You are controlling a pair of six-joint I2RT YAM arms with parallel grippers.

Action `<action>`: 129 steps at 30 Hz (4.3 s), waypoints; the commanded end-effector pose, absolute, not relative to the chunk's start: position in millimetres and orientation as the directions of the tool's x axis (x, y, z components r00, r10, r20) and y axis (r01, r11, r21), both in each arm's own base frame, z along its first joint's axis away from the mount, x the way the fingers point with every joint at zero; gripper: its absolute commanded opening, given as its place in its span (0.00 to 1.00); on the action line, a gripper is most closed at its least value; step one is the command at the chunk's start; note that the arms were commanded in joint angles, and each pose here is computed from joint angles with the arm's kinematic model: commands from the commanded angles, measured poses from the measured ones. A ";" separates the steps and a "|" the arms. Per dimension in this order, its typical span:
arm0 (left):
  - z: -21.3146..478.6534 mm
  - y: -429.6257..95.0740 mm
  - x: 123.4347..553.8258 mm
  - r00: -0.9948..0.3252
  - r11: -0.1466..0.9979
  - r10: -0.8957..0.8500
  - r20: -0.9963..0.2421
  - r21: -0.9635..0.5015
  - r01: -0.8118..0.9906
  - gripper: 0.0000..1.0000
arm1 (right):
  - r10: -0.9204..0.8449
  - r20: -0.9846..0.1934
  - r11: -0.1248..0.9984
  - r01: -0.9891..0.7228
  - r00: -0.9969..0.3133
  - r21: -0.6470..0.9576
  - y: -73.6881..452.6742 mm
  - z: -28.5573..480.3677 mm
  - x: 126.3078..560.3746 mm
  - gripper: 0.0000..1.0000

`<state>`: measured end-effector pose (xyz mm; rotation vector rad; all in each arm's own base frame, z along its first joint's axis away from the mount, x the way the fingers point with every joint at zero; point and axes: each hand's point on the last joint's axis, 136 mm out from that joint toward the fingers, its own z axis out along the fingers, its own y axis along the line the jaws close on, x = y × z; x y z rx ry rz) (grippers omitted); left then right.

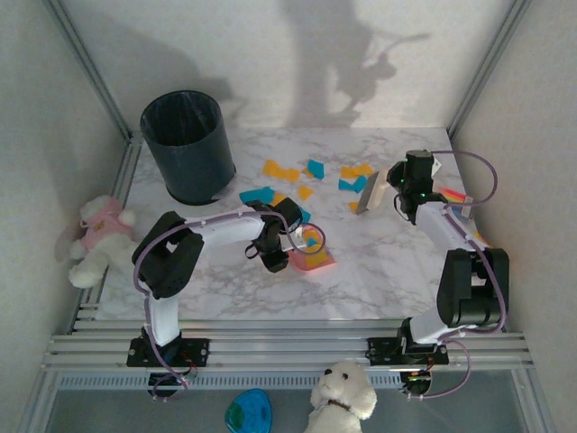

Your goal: Sweep away the paper scraps from the table

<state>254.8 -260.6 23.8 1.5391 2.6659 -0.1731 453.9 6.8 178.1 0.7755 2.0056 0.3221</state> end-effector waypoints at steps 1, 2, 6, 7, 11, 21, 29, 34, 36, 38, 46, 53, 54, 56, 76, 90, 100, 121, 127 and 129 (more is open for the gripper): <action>27.1 -248.7 246.0 -0.516 0.513 0.854 -0.067 -0.061 0.856 0.00 | 0.665 -0.692 0.737 0.395 -0.282 0.548 -4.0 197.4 469.4 0.00; 26.7 -248.6 246.1 -0.517 0.514 0.853 -0.066 -0.062 0.856 0.00 | 0.662 -0.691 0.740 0.403 -0.291 0.539 -5.3 193.8 469.7 0.00; 26.7 -248.3 245.9 -0.518 0.514 0.853 -0.065 -0.062 0.855 0.00 | 0.644 -0.692 0.753 0.430 -0.325 0.498 -7.6 181.3 465.0 0.00; 26.3 -248.2 245.7 -0.516 0.513 0.854 -0.063 -0.061 0.856 0.00 | 0.642 -0.691 0.753 0.444 -0.331 0.486 -9.5 177.8 461.6 0.00; 26.4 -248.0 246.1 -0.518 0.514 0.853 -0.063 -0.061 0.855 0.00 | 0.625 -0.691 0.763 0.472 -0.364 0.442 -13.4 165.3 447.4 0.00; 26.8 -247.7 245.9 -0.515 0.512 0.855 -0.062 -0.060 0.857 0.00 | 0.585 -0.666 0.801 0.459 -0.462 0.385 -6.6 143.5 405.1 0.00; 27.4 -249.6 246.9 -0.513 0.510 0.856 -0.064 -0.063 0.858 0.00 | 0.577 -0.636 0.812 0.440 -0.513 0.383 10.2 130.6 370.8 0.00; 27.0 -250.4 247.0 -0.510 0.506 0.858 -0.058 -0.064 0.860 0.00 | 0.563 -0.631 0.824 0.419 -0.534 0.380 25.8 132.8 354.5 0.00; 26.8 -250.2 246.0 -0.511 0.507 0.858 -0.054 -0.068 0.859 0.00 | 0.559 -0.632 0.827 0.417 -0.537 0.377 28.3 135.3 348.2 0.00; 26.4 -249.8 245.6 -0.511 0.507 0.858 -0.053 -0.069 0.859 0.00 | 0.560 -0.630 0.827 0.404 -0.537 0.391 32.8 138.2 344.2 0.00; 25.2 -250.1 242.6 -0.502 0.498 0.864 -0.042 -0.081 0.864 0.00 | 0.540 -0.639 0.839 0.293 -0.548 0.458 57.7 162.4 340.0 0.00; 26.1 -248.9 242.5 -0.493 0.490 0.869 -0.034 -0.071 0.869 0.00 | 0.496 -0.674 0.859 0.199 -0.548 0.471 69.4 190.5 344.0 0.00; 26.9 -249.2 243.0 -0.493 0.490 0.869 -0.037 -0.070 0.869 0.00 | 0.487 -0.682 0.863 0.182 -0.546 0.471 70.7 195.1 344.3 0.00; 27.5 -250.7 243.4 -0.491 0.488 0.870 -0.041 -0.072 0.870 0.00 | 0.458 -0.707 0.879 0.153 -0.539 0.452 71.2 201.7 345.9 0.00; 28.2 -261.0 242.4 -0.464 0.458 0.884 -0.048 -0.105 0.883 0.00 | -0.002 -0.893 1.000 0.002 -0.450 -0.003 58.7 236.2 405.3 0.00; 32.7 -268.9 243.3 -0.435 0.425 0.897 -0.073 -0.120 0.897 0.00 | -0.174 -0.858 0.984 -0.116 -0.484 -0.134 84.5 204.1 436.8 0.00; 25.3 -268.8 248.9 -0.450 0.444 0.892 -0.046 -0.105 0.890 0.00 | -0.238 -0.824 0.966 -0.212 -0.514 -0.147 115.6 182.0 420.9 0.00; 25.0 -273.5 259.4 -0.462 0.458 0.886 -0.037 -0.087 0.885 0.00 | -0.191 -0.797 0.955 -0.296 -0.573 -0.016 153.4 166.0 365.2 0.00; 23.9 -274.1 260.4 -0.465 0.461 0.885 -0.034 -0.087 0.883 0.00 | -0.169 -0.796 0.945 -0.324 -0.581 0.036 163.1 164.8 361.4 0.00; 23.7 -274.7 259.9 -0.465 0.461 0.885 -0.035 -0.088 0.883 0.00 | -0.159 -0.794 0.942 -0.332 -0.587 0.057 166.1 163.6 359.9 0.00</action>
